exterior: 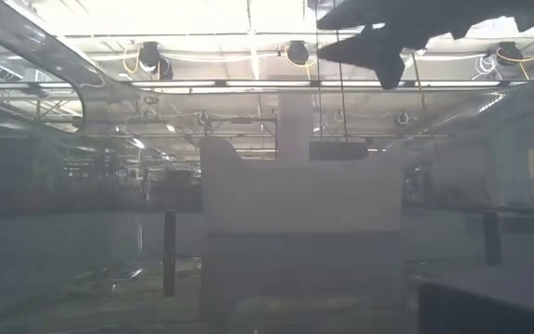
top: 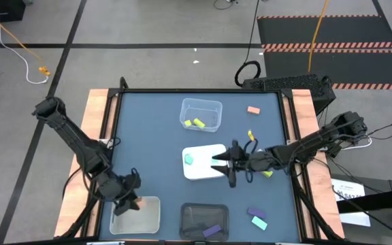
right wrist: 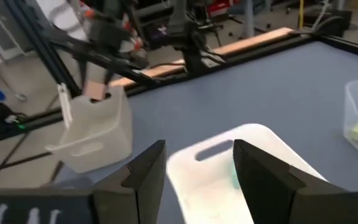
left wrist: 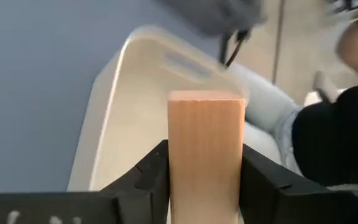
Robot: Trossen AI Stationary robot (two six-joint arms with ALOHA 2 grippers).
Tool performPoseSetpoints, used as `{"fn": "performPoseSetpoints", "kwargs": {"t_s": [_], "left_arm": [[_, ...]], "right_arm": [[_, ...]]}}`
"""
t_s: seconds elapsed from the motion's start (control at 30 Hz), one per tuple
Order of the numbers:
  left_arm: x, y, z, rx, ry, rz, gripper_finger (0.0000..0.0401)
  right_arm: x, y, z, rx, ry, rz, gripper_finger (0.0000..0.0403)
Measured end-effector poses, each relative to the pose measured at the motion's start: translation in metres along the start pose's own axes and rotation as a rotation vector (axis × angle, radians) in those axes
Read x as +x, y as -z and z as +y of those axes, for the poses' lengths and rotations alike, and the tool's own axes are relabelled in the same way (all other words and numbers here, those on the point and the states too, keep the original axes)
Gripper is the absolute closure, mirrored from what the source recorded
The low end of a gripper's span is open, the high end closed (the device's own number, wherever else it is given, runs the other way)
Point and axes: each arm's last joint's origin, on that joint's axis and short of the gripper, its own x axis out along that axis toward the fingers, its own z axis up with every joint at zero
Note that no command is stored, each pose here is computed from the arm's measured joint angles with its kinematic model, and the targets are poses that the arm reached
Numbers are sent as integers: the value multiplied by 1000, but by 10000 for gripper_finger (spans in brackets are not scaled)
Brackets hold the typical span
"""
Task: Sort & place blocks by color
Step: Put the bottom left brown block into the light gray bin, then put the top brown block into the light gray bin
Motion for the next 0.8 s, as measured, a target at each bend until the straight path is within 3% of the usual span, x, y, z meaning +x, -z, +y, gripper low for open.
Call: {"fn": "performPoseSetpoints", "kwargs": {"t_s": [0.17,0.3,0.53,0.67,0.8], "left_arm": [[0,6,4,-8,-55,41,172],[-1,8,7,-24,-79,52,131],[0,6,2,-46,-32,43,121],[0,5,-1,6,-3,33,120],[0,-1,-6,102,44,-63,119]], "right_arm": [[-3,-3,10,19,-57,-53,222],[-6,-6,17,7,-93,-91,222],[-8,-6,21,-6,-118,-109,222],[-8,-6,21,-25,-115,-110,222],[-10,-12,15,-90,-8,-155,222]]}}
